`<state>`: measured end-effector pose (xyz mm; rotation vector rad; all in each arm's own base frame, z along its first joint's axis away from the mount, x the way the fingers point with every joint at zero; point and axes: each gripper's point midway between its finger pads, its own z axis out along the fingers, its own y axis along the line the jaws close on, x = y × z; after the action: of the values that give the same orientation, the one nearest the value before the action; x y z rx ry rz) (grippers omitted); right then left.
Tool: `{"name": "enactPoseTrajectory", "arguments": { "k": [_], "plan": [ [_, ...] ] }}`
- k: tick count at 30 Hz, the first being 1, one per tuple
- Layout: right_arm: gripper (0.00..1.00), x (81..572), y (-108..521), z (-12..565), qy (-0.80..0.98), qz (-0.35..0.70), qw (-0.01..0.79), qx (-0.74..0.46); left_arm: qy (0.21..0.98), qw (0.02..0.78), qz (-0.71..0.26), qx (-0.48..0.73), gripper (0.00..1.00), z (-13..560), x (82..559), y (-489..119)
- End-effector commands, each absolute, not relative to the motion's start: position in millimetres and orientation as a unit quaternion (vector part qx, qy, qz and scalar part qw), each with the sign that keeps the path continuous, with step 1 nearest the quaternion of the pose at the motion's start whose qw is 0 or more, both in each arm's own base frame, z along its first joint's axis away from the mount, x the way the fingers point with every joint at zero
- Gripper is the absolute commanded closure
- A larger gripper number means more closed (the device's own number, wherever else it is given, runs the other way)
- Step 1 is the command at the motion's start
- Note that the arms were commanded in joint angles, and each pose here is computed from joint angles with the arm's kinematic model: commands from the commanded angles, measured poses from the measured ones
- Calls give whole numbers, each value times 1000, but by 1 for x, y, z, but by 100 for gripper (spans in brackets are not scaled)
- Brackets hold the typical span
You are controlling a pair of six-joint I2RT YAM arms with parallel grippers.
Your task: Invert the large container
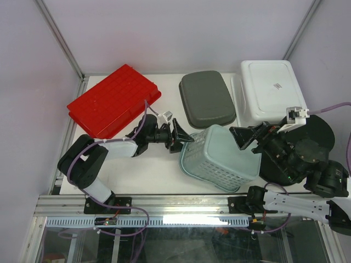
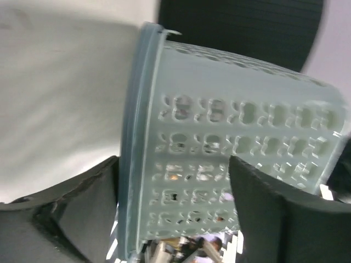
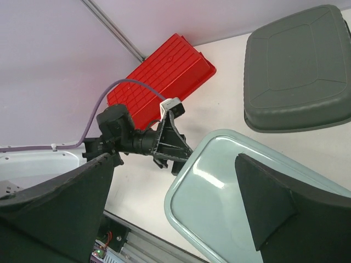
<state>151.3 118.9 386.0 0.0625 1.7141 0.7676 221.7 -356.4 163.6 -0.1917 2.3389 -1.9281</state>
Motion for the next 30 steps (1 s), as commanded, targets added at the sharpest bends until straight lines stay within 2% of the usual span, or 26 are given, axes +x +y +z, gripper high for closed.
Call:
{"name": "enactPoseTrajectory", "arguments": {
  "k": [1,4,8,15,23,30],
  "plan": [
    [3,153,129,393,729,345,590,31,837,101,-537,-3,16,140,226,-336],
    [3,153,130,392,730,345,589,30,859,118,-499,-6,1,133,232,-325],
    [3,153,133,390,731,348,586,28,884,146,-445,-9,1,126,243,-307],
    [3,153,139,384,739,340,582,16,931,245,-271,-24,1,140,281,-254],
    [1,162,172,366,778,280,560,-48,880,436,-183,-50,1,255,301,-188],
    [1,176,198,345,808,216,542,-78,839,510,-161,-99,1,291,288,-147]
  ]
}}
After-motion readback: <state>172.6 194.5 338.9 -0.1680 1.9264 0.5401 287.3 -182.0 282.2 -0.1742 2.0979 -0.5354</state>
